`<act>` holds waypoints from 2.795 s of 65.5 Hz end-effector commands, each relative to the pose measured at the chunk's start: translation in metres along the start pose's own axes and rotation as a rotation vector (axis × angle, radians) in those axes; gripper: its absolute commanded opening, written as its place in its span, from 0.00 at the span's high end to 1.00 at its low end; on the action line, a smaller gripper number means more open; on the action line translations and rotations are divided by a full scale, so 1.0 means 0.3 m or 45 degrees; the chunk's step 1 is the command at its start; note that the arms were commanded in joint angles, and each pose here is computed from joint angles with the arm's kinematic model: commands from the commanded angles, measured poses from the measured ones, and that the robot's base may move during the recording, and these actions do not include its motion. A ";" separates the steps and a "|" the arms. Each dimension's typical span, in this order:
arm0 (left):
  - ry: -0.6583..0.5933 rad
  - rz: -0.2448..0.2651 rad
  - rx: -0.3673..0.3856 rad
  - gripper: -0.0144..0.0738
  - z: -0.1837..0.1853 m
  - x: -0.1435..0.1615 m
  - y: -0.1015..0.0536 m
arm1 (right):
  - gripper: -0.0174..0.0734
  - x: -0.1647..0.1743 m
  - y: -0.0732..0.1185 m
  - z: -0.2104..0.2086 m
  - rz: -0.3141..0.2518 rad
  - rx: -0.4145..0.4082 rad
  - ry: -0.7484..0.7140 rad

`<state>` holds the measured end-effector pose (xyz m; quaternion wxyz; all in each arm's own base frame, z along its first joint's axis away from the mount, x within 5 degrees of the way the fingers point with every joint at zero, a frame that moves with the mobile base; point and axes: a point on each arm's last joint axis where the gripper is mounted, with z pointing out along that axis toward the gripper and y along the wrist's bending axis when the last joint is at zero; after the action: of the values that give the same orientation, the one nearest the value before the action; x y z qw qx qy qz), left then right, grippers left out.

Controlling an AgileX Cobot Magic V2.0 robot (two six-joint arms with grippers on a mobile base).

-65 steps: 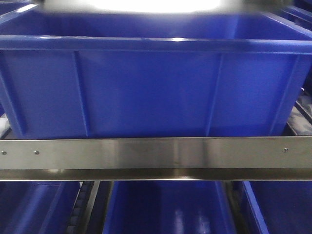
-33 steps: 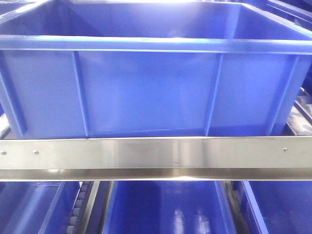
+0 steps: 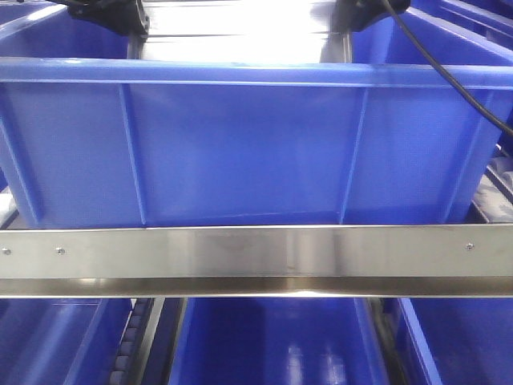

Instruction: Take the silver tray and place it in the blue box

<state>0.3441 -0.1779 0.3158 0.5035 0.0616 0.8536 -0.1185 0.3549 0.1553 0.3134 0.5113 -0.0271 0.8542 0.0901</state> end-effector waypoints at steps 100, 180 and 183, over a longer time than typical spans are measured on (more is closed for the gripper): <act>-0.469 0.152 0.415 0.93 -0.652 0.261 0.128 | 0.75 0.261 -0.140 -0.604 -0.301 -0.446 -0.416; -0.809 0.150 0.551 0.93 -0.889 0.475 0.206 | 0.75 0.501 -0.283 -0.895 -0.291 -0.335 -0.802; -0.809 0.150 0.551 0.93 -0.889 0.475 0.206 | 0.75 0.505 -0.295 -0.888 -0.326 -0.268 -0.783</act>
<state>0.0667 -0.0471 0.2932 0.7103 0.1667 0.6334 -0.2577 0.0632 0.0292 0.2844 0.7367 -0.1508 0.6425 0.1472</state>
